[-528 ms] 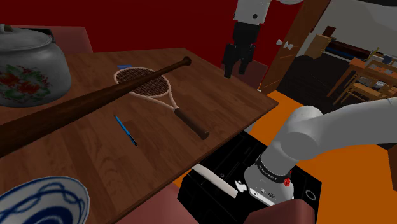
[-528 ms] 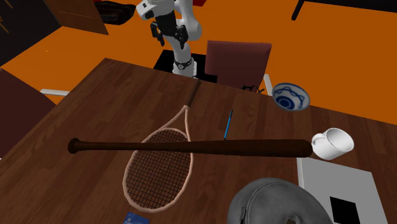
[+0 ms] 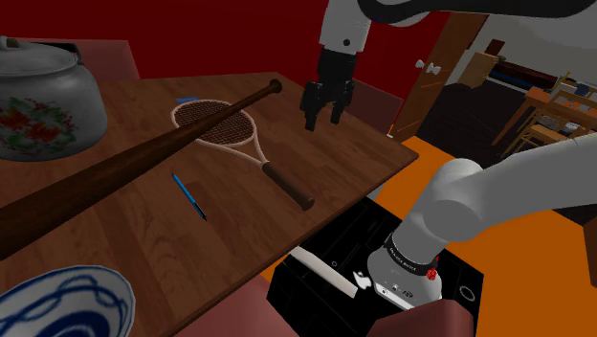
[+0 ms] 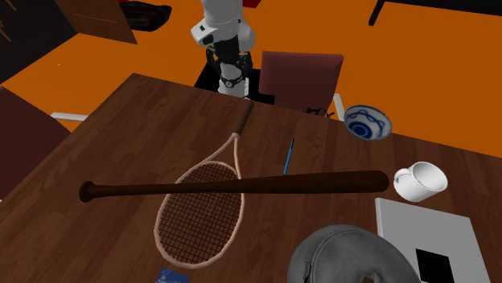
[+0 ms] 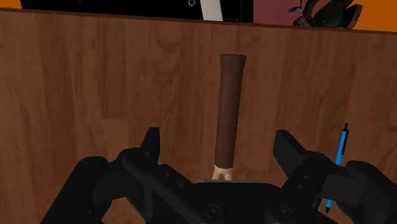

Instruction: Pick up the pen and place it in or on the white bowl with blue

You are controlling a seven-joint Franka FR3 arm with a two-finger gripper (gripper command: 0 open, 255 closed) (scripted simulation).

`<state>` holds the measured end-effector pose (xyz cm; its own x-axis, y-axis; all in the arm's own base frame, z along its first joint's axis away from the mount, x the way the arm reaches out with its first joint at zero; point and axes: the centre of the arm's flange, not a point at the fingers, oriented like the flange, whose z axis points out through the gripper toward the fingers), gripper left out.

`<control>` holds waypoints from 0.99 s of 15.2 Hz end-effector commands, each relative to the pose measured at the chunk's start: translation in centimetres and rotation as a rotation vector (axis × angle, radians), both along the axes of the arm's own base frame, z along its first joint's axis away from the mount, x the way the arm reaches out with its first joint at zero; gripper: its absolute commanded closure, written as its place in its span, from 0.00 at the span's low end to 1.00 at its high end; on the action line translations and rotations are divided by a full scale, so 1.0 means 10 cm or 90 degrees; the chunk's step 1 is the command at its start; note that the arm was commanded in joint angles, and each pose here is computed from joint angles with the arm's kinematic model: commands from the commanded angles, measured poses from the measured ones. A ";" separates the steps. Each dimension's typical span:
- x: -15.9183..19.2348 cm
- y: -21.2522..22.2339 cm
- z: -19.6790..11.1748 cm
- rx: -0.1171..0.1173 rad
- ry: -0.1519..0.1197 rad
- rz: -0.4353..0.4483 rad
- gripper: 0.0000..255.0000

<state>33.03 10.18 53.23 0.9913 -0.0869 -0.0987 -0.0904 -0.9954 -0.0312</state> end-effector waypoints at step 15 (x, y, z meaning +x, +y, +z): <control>0.99 1.52 -0.93 -0.009 -0.075 -0.006 0.00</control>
<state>42.64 24.45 44.24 0.9953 -0.0964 0.0111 -0.0961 -0.9950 -0.0269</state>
